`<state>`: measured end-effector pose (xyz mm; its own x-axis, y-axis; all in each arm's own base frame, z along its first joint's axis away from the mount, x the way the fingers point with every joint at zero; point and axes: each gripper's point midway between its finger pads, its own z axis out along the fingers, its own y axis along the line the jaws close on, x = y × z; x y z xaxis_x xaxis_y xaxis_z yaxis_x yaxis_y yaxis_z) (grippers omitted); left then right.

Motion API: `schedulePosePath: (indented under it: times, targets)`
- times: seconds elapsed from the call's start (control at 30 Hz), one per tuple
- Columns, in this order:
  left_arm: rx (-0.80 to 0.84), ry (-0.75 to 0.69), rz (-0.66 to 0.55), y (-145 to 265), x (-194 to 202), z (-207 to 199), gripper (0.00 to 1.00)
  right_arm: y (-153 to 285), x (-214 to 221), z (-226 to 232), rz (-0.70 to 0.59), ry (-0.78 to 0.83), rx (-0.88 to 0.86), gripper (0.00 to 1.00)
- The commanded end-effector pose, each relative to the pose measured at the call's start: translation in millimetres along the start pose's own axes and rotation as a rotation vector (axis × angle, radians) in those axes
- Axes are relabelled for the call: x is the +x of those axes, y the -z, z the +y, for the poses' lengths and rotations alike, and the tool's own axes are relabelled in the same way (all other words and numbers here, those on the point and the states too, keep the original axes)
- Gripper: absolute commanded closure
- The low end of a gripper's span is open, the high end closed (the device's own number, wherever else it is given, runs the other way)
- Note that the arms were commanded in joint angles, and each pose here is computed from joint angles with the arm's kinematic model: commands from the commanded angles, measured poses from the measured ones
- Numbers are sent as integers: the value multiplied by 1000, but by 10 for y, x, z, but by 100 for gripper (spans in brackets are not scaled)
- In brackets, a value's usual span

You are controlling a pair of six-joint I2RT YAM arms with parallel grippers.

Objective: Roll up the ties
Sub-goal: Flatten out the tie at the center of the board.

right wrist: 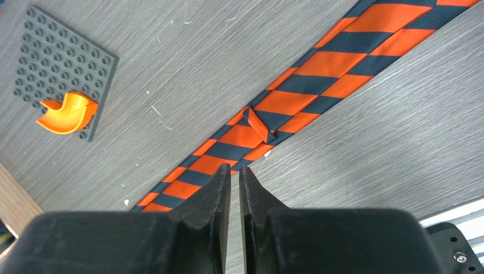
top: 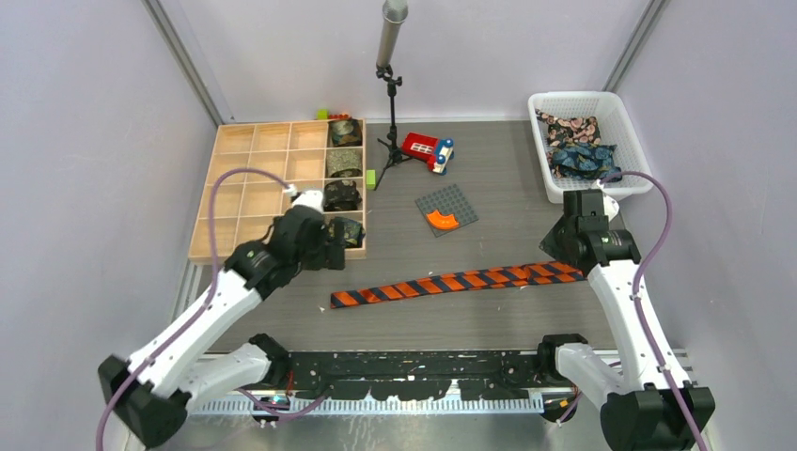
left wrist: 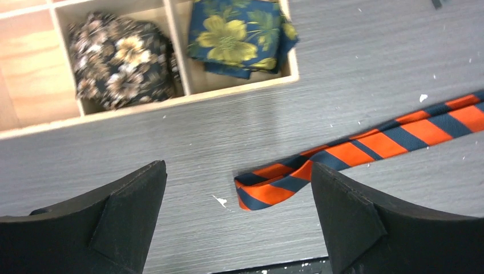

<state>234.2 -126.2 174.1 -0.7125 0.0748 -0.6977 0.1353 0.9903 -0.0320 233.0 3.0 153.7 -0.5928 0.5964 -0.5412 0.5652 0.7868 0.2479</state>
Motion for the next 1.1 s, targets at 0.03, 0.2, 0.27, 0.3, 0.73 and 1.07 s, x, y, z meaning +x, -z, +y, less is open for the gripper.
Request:
schedulePosePath:
  times: [0.03,0.2,0.27,0.3,0.73,1.07]
  targets:
    - [-8,253,-75,85,182,216,1,216,-124,90,-51,3,-60,83]
    - [169,324,-9,48,544,-34,2,233,-52,123,-24,0,-89,83]
    - [166,346,25,1,702,-25,4,249,-33,135,-17,3,-98,83]
    - [171,351,31,-22,763,-25,6,255,-28,137,-16,4,-101,83]
    - [183,351,132,-380,1127,-127,21,242,59,234,38,39,-142,83]
    - [141,322,177,-552,1200,-110,39,193,100,253,56,48,-149,83]
